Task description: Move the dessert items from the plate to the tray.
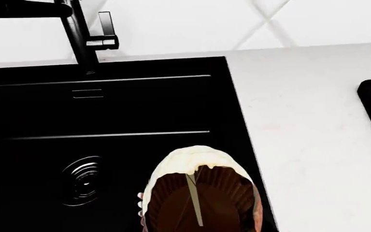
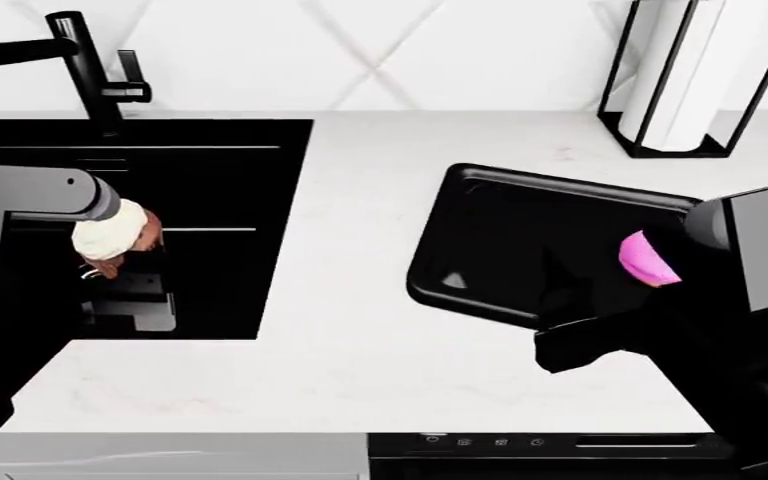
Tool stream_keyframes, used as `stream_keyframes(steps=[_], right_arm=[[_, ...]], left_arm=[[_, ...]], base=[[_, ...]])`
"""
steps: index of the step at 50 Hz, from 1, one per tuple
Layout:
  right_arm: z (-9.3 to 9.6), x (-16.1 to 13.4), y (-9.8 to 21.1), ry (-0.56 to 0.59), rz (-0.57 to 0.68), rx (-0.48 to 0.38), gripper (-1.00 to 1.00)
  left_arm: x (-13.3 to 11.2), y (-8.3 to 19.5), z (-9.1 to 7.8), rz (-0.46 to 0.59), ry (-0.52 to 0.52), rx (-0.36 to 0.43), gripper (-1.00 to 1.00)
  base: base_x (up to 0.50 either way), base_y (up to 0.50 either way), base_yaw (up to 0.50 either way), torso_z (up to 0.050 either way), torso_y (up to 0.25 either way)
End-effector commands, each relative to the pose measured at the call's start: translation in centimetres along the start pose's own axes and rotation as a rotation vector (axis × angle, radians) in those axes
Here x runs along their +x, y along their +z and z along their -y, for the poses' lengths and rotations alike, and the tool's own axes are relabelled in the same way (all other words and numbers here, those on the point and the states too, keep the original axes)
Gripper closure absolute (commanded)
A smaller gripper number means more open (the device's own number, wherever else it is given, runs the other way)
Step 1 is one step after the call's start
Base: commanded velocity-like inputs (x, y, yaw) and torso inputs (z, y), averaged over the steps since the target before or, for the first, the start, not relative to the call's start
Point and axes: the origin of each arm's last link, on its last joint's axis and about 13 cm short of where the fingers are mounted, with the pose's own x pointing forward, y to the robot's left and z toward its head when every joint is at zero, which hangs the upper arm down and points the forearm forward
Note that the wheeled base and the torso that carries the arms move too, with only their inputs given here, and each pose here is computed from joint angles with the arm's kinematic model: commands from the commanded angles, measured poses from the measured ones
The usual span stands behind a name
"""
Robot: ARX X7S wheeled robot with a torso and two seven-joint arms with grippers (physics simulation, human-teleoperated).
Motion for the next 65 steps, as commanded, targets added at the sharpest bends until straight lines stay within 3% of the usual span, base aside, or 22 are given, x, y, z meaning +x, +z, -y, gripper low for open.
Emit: stream_keyframes(steps=[1,43,54,65], right_arm=[[0.0,0.0,-0.1,-0.003,0.000,0.003,-1.00],[0.0,-0.1,-0.4,0.002,0.000,0.004,-1.00],[-0.1,0.0,-0.5,0.012,0.004,0.006,-1.00],[-0.2,0.0,-0.5,0.012,0.010,0.023,-1.00]], left_arm=[[-0.1,0.1,0.0,0.003,0.004,-0.009,1.00],[0.0,0.3,0.4,0.017,-0.026,0.008,1.00],[0.1,0.2,0.5,0.021,-0.031,0.006,1.00],[0.8,1.9,1.6,0.041,-0.075,0.050,1.00]], base=[[0.00,-0.50,0.00,0.000,0.000],[0.02,-0.50,0.00,0.000,0.000],[0.47,-0.22,0.00,0.000,0.000],[0.02,0.00,0.00,0.000,0.000]])
